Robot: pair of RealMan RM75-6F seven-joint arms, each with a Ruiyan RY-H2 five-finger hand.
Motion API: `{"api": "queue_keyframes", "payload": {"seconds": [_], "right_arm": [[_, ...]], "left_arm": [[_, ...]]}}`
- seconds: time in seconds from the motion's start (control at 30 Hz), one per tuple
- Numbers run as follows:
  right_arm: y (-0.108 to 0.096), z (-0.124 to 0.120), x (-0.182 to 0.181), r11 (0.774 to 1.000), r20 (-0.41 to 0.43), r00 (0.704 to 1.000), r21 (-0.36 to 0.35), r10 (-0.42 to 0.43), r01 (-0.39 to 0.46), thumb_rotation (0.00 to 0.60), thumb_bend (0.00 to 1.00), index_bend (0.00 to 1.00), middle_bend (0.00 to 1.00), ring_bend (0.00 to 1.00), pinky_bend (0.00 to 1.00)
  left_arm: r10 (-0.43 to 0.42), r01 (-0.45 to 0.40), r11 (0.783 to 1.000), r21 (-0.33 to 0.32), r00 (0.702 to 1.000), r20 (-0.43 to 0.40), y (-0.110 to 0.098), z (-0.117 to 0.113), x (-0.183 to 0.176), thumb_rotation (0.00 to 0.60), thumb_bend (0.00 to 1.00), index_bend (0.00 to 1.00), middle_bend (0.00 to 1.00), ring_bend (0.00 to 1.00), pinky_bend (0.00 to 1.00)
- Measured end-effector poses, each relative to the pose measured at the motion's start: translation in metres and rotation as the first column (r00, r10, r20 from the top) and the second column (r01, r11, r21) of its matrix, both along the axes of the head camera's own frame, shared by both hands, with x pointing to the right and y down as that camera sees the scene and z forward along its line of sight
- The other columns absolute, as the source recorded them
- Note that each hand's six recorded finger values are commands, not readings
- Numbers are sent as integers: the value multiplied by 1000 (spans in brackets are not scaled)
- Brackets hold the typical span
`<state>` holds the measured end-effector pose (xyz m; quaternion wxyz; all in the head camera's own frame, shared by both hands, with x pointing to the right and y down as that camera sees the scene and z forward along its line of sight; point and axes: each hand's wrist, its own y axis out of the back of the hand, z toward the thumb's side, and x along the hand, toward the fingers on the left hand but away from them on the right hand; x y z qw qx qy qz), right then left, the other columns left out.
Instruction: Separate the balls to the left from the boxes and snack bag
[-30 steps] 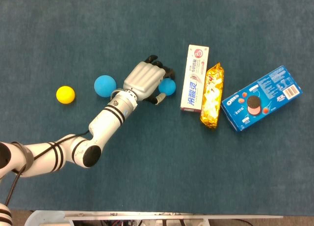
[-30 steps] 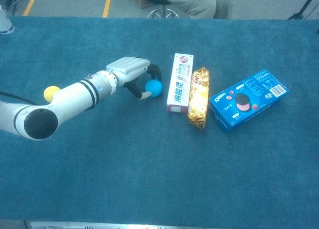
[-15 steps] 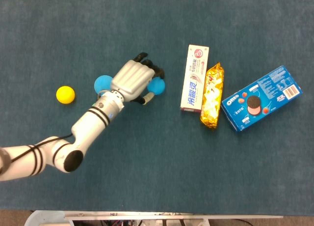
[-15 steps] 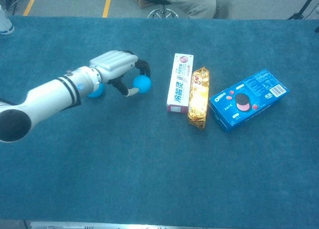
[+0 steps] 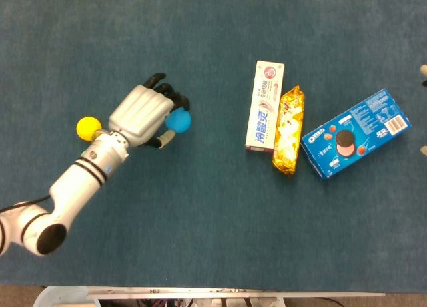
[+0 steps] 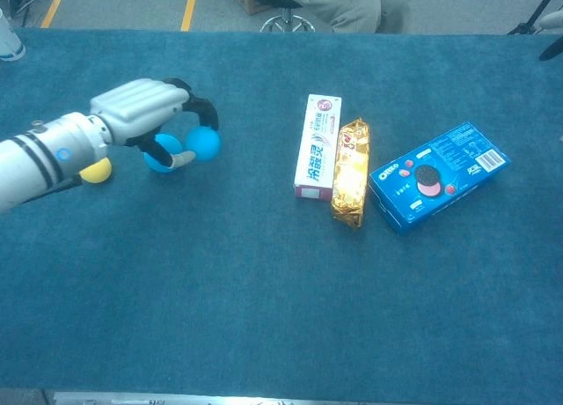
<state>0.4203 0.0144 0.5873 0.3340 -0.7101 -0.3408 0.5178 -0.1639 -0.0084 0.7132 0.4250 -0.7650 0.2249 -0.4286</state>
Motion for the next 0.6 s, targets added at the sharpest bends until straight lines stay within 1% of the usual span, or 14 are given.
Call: {"api": "queue_keyframes", "payload": {"seconds": [0.1, 0.3, 0.6], "right_arm": [[-1, 2, -2, 1000, 3, 1000, -3, -3, 3, 600, 0, 17, 232, 138, 265], [-2, 4, -6, 1000, 5, 1000, -9, -12, 12, 600, 0, 16, 232, 138, 265], [-5, 3, -12, 1000, 11, 1000, -9, -24, 24, 600, 0, 16, 232, 138, 265]], "left_arm": [[-6, 6, 1000, 5, 1000, 4, 5, -8, -12, 600, 369, 307, 425, 223, 92], [-23, 23, 1000, -2, 1000, 14, 17, -15, -33, 600, 369, 307, 425, 222, 92], [-28, 28, 999, -18, 999, 20, 32, -14, -48, 600, 369, 306, 424, 222, 92]]}}
